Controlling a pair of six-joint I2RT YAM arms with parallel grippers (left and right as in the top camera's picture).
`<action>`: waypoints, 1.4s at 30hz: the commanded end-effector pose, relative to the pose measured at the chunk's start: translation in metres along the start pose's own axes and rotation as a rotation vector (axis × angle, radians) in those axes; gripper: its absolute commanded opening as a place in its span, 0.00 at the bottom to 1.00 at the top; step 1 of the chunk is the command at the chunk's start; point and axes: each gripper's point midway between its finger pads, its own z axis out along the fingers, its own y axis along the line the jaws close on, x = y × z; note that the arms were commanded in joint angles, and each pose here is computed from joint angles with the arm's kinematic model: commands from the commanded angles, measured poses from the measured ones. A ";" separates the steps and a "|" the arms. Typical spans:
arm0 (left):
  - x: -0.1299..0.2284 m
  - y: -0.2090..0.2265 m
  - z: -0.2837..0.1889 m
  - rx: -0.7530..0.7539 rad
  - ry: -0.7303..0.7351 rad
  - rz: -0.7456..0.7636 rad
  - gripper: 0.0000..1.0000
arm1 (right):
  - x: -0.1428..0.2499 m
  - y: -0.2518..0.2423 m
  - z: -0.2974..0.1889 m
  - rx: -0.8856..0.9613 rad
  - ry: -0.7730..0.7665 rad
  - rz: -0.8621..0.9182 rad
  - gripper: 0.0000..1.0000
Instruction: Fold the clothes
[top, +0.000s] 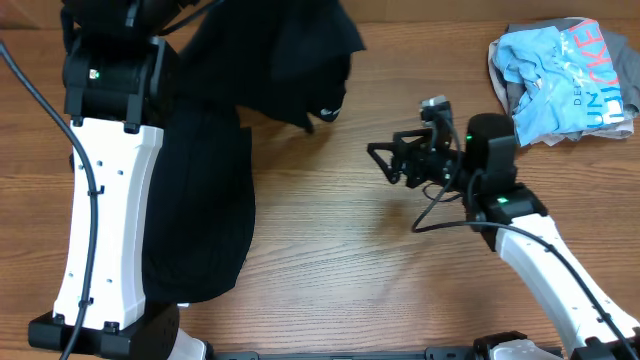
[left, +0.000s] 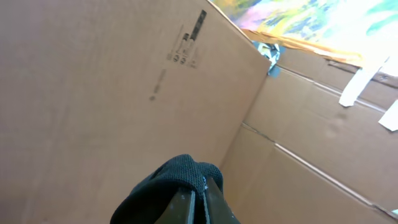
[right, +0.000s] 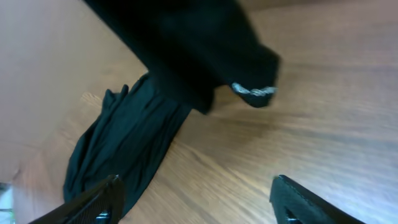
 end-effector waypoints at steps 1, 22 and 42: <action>-0.016 -0.031 -0.006 0.068 -0.027 -0.014 0.04 | -0.017 0.000 0.010 0.094 -0.066 -0.054 0.85; 0.002 -0.066 -0.013 0.255 0.119 -0.185 0.04 | -0.027 0.013 0.062 0.005 -0.171 -0.175 0.97; -0.005 -0.092 -0.035 0.374 0.176 -0.202 0.04 | -0.036 -0.003 0.066 0.043 -0.227 -0.108 0.04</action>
